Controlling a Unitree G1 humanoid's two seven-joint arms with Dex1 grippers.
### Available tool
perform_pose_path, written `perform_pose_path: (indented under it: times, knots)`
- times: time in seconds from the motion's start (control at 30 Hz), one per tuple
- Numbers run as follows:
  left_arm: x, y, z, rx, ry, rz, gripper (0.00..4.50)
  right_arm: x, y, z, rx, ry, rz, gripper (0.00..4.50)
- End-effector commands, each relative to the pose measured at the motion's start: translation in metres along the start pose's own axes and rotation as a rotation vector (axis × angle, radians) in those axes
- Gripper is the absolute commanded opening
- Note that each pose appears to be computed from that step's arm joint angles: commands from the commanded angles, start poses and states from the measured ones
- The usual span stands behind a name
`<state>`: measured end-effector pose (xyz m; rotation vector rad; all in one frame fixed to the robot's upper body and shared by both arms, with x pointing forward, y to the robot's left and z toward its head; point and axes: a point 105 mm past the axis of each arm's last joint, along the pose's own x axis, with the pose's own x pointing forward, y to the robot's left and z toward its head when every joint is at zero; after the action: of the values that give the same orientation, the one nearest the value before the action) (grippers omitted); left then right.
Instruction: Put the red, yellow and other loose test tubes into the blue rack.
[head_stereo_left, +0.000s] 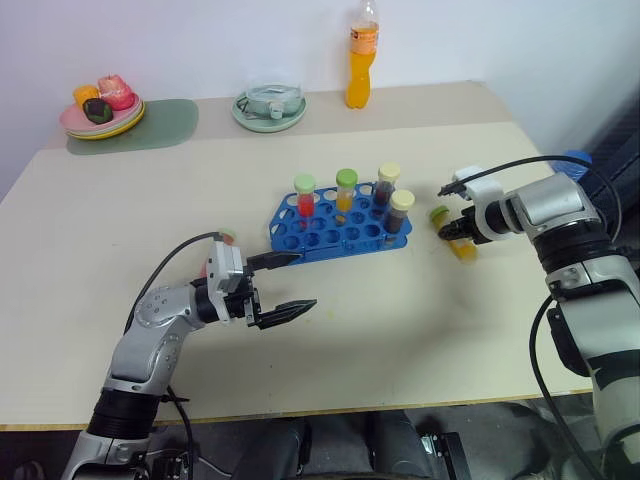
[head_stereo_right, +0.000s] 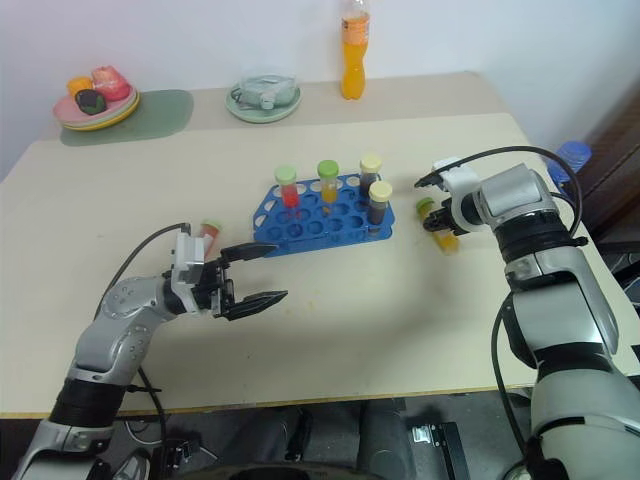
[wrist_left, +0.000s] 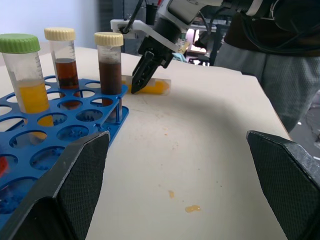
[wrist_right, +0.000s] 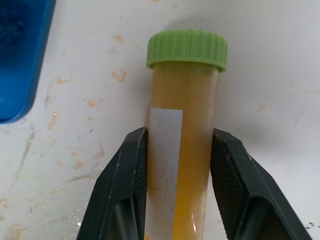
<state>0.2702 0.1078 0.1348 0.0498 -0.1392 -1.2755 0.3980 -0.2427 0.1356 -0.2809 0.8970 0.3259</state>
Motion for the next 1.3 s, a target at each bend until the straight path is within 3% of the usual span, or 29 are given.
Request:
perform_pose_path:
  times: [0.03,0.2,0.53,0.67,0.8,0.93,1.0,1.17,1.3]
  knots:
    - [0.002,-0.005,0.006,0.022,-0.012,-0.032,4.50,0.000,-0.001,-0.007,-0.015,0.012,-0.001,1.75]
    - [0.002,-0.004,0.005,0.023,-0.007,-0.036,4.50,-0.010,0.000,-0.019,-0.066,0.008,0.020,1.75]
    - [0.003,0.000,0.003,0.022,-0.004,-0.038,4.50,-0.044,0.041,-0.066,-0.207,0.018,0.163,1.75]
    - [0.003,0.008,0.005,0.020,-0.030,0.004,4.50,-0.057,0.088,-0.059,-0.308,-0.140,0.324,1.75]
    - [0.001,0.015,0.005,0.008,-0.057,0.057,4.50,-0.070,0.130,-0.036,-0.392,-0.478,0.468,1.75]
    - [0.000,0.019,0.006,-0.003,-0.077,0.091,4.50,-0.084,0.154,-0.011,-0.352,-0.807,0.591,1.75]
    - [-0.001,0.020,0.007,-0.001,-0.078,0.102,4.50,-0.087,0.162,-0.004,-0.331,-0.903,0.616,1.75]
    - [-0.003,0.023,0.008,-0.001,-0.087,0.129,4.50,-0.080,0.175,0.009,-0.310,-1.014,0.581,1.75]
    - [-0.005,0.023,0.009,-0.004,-0.084,0.135,4.50,-0.071,0.181,0.003,-0.327,-0.947,0.564,1.75]
